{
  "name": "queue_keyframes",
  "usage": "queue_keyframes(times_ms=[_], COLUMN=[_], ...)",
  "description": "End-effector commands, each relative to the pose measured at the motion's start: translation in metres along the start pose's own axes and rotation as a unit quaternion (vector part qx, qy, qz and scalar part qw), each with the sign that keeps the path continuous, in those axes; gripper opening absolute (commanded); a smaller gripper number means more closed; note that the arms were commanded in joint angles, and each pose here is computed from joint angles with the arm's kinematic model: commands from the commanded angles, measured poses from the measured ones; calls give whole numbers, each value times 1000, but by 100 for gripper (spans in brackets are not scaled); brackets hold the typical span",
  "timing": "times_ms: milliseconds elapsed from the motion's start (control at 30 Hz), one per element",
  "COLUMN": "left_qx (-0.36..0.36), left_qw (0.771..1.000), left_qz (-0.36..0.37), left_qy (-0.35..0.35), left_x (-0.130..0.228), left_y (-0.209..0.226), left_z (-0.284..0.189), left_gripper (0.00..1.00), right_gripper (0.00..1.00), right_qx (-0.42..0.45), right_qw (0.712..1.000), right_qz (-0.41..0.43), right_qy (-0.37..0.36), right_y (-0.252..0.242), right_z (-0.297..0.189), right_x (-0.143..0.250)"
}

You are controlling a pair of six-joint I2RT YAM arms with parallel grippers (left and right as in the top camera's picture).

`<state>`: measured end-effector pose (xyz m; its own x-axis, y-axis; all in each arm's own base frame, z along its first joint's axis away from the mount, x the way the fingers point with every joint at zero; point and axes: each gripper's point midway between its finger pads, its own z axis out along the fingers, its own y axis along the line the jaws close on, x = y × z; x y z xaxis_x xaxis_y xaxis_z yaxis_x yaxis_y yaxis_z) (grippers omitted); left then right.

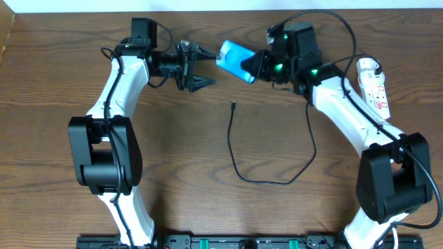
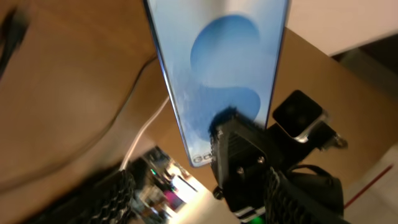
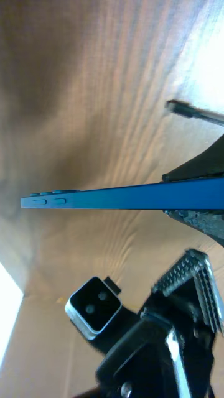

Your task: Plug charger to phone and switch on socket

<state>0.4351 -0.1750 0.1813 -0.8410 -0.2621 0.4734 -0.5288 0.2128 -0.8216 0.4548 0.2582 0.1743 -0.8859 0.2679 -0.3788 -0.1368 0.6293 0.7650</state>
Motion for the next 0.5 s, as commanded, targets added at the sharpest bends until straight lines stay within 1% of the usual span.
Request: queue_keyframes(times_ms=[0, 67, 167, 267, 367, 467], left_qx=[22, 32, 46, 75, 95, 110], left_qw=[995, 992, 990, 982, 976, 973], left_qz=[92, 116, 130, 164, 189, 184], left_qy=[-20, -27, -35, -48, -59, -91], left_x=[-3, -6, -11, -16, -18, -27], left_y=[-27, -36, -48, -71, -88, -102], left_z=[-7, -7, -8, -12, -15, -20], left_gripper=[68, 69, 68, 69, 68, 68], right_gripper=[1, 1, 1, 1, 1, 1], right_qx=[-47, -61, -88, -137, -160, -170], right_qw=[997, 993, 986, 972, 964, 953], right_qz=[66, 96, 134, 178, 206, 249], right_qy=[-19, -37, -55, -65, -60, -42], right_y=[20, 24, 35, 60, 75, 85], right_z=[-17, -20, -24, -27, -26, -21], right_x=[-20, -32, -45, -55, -54, -46])
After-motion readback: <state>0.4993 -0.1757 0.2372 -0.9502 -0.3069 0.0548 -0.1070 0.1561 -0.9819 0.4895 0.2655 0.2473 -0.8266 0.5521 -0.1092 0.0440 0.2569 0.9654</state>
